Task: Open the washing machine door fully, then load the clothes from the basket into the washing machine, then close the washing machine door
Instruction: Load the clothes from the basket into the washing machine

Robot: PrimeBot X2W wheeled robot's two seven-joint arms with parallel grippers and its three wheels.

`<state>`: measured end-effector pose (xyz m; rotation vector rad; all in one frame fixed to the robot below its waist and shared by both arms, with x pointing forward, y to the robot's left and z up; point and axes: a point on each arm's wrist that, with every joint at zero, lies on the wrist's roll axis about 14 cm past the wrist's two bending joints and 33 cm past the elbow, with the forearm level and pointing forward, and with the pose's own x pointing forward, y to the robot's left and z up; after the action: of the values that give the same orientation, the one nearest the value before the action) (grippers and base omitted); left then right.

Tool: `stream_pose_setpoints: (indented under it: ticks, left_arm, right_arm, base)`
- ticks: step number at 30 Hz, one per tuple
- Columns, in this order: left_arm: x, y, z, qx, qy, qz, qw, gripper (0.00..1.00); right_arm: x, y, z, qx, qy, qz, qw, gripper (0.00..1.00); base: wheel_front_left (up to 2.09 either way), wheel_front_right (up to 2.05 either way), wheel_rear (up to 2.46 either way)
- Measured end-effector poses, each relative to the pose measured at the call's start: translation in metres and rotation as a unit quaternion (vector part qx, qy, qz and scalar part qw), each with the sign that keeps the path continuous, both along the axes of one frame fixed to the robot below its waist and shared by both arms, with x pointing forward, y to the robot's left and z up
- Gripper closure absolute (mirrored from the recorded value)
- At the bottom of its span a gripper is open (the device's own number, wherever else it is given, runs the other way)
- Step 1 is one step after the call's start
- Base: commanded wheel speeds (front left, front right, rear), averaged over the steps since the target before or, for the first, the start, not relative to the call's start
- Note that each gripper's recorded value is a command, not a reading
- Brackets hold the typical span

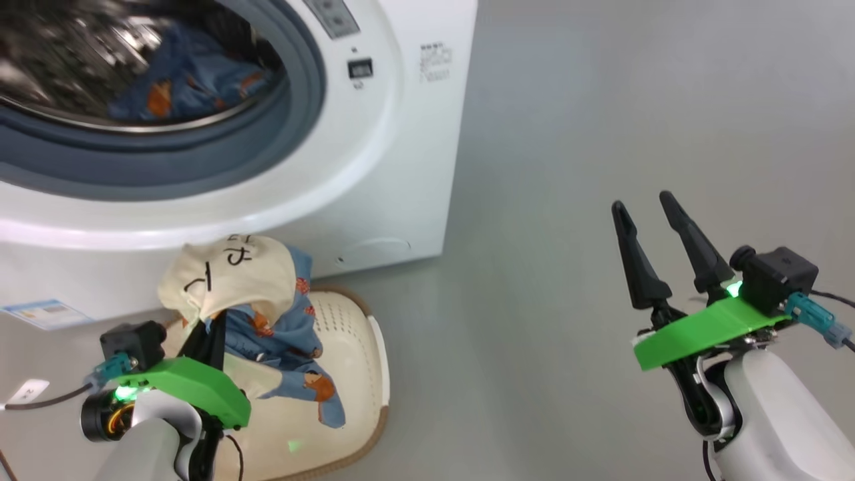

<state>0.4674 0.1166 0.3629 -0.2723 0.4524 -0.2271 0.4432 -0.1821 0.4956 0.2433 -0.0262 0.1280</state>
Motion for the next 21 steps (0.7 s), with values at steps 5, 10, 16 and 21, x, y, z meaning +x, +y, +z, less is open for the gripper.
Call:
stream_pose_setpoints:
  ticks: [5, 10, 16, 21]
  left_arm:
    - [-0.004, 0.005, 0.039, -0.009, -0.06, 0.002, 0.998, 1.0]
    - [-0.013, 0.01, 0.074, -0.015, -0.115, 0.016, 0.993, 1.0]
    - [-0.024, 0.011, 0.104, -0.012, -0.164, 0.023, 0.986, 1.0]
    - [-0.037, 0.012, 0.13, -0.017, -0.206, 0.034, 0.978, 1.0]
  right_arm:
    - [-0.01, 0.004, 0.011, 0.006, -0.011, 0.007, 1.0, 0.0]
    - [-0.018, 0.011, 0.02, 0.006, -0.021, 0.018, 1.0, 0.0]
    - [-0.024, 0.016, 0.026, 0.008, -0.028, 0.026, 0.999, 0.0]
    - [-0.03, 0.017, 0.029, 0.008, -0.032, 0.03, 0.999, 0.0]
  base:
    - [0.0, 0.0, 0.0]
    - [0.0, 0.0, 0.0]
    - [0.0, 0.0, 0.0]
    - [0.0, 0.0, 0.0]
